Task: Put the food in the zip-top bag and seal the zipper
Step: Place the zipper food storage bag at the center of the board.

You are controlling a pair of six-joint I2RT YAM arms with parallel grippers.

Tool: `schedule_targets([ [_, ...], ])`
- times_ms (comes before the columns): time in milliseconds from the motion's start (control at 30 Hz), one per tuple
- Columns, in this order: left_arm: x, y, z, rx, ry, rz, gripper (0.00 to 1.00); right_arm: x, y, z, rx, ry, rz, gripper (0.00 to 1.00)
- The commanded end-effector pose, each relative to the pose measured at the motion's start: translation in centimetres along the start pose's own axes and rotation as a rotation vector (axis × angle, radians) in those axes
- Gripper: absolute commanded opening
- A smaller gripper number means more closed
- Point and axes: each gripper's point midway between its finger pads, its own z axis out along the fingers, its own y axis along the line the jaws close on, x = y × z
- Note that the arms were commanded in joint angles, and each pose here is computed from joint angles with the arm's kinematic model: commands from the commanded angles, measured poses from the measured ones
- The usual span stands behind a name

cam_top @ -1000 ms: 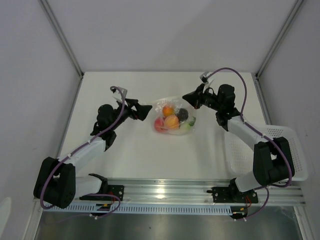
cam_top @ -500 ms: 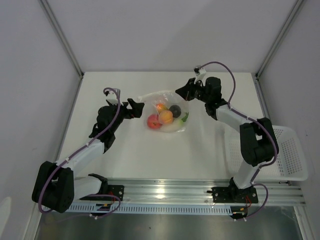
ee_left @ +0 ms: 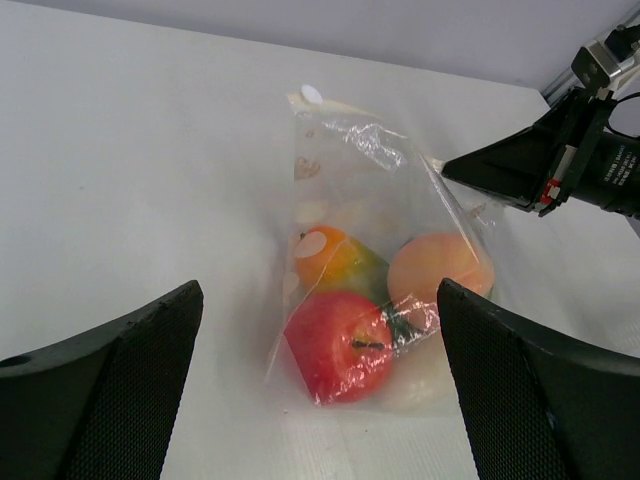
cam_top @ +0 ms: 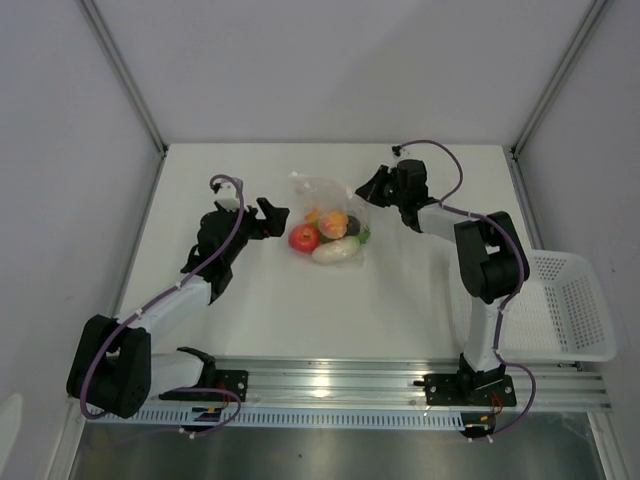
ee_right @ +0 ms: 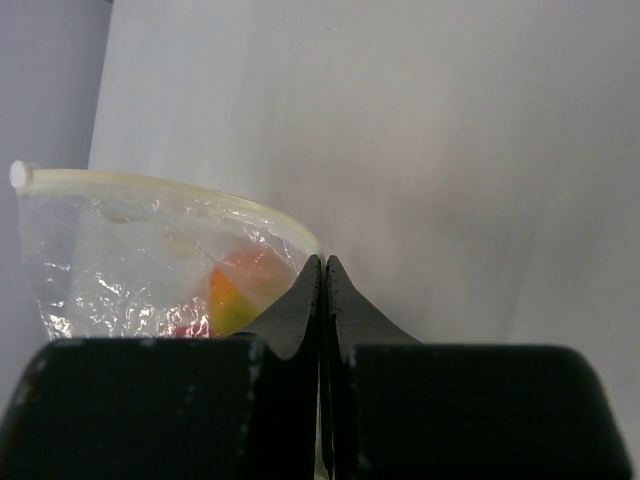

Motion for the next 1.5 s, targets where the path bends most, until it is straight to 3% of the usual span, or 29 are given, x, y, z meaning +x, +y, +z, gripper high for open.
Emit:
schedule_targets([
  [0, -2.0, -0.8, 0.7, 0.028, -0.047, -0.013, 0.99, 0.0, -2.0, 1.1, 0.108, -0.028, 0.051, 0.00],
  [167, -1.9, -0.7, 0.9, 0.024, -0.041, -0.018, 0.99, 0.3, -4.8, 0.7, 0.231, -0.057, 0.056, 0.00],
  [367, -1.6, -0.7, 1.1, 0.027, -0.036, -0.024, 0.99, 1.4, -5.7, 0.2, 0.257, -0.035, 0.020, 0.00],
  [533, -1.4, -0.7, 1.3, 0.030, -0.036, -0.034, 0.99, 1.7, -5.3, 0.4, 0.234, -0.047, 0.005, 0.08],
  [767, -1.2, -0.8, 1.4, 0.034, -0.033, -0.042, 0.99, 2.2, -4.7, 0.5, 0.200, -0.034, 0.003, 0.28],
  [800, -1.1, -0.8, 1.4, 0.036, -0.030, -0.042, 1.00, 2.0, -4.4, 0.5, 0.189, -0.040, -0.006, 0.33],
  [833, -1.2, -0.9, 1.4, 0.042, -0.034, -0.043, 1.00, 2.0, -4.4, 0.4, 0.191, -0.040, -0.018, 0.46],
  [1100, -1.7, -1.2, 0.7, 0.053, -0.059, -0.044, 0.99, -0.5, -2.0, -1.7, 0.184, -0.113, -0.119, 0.81],
  [1133, -1.7, -1.1, 0.5, 0.052, -0.061, -0.046, 1.00, -0.8, -1.6, -2.0, 0.189, -0.127, -0.132, 0.94],
  [1167, -1.8, -1.2, 0.3, 0.056, -0.070, -0.047, 0.99, -0.7, -1.6, -2.5, 0.200, -0.123, -0.149, 0.99],
  [1267, -2.2, -1.5, -0.5, 0.064, -0.086, -0.059, 0.99, -2.0, 0.2, -4.3, 0.200, -0.159, -0.177, 0.99],
  [1467, -2.6, -1.8, -3.0, 0.070, -0.118, -0.110, 1.00, -0.4, 3.0, -9.1, 0.217, -0.161, -0.214, 0.99],
])
